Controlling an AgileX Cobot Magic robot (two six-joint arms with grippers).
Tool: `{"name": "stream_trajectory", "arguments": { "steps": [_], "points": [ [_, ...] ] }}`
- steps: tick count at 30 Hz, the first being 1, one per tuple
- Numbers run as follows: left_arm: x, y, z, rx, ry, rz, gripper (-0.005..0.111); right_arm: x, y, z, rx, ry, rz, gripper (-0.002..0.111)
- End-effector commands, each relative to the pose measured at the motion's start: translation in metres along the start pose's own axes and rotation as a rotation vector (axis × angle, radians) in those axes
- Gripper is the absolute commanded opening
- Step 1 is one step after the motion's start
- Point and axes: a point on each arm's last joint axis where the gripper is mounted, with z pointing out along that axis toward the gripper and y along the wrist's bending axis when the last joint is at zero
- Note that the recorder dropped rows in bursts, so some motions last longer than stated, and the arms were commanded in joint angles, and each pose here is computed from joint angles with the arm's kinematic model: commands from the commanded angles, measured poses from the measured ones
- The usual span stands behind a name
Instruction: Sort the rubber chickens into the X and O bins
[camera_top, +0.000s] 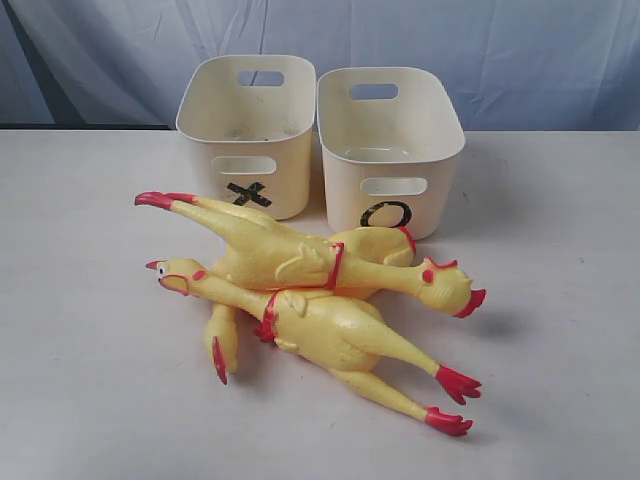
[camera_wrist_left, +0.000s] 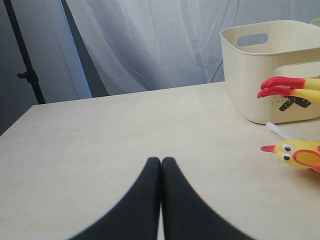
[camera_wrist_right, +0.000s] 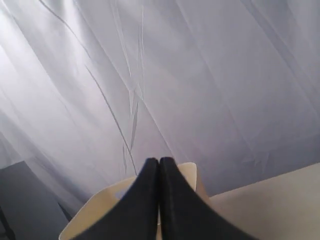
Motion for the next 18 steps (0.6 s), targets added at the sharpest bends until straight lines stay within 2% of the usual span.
{"name": "stream_trajectory", "arguments": {
  "steps": [1, 4, 13, 18],
  "points": [
    [0.001, -0.001, 0.000, 0.009, -0.003, -0.002, 0.000, -0.012, 0.008, 0.010, -0.004, 0.073, -0.068, -0.001],
    [0.001, -0.001, 0.000, 0.009, -0.003, -0.002, 0.000, -0.013, 0.011, 0.020, -0.030, 0.134, -0.086, -0.001],
    [0.001, -0.001, 0.000, 0.009, -0.003, -0.002, 0.000, 0.003, 0.029, 0.054, -0.233, 0.366, -0.419, -0.001],
    [0.001, -0.001, 0.000, 0.009, -0.003, -0.002, 0.000, 0.020, 0.043, 0.075, -0.356, 0.499, -0.550, -0.001]
  ]
}}
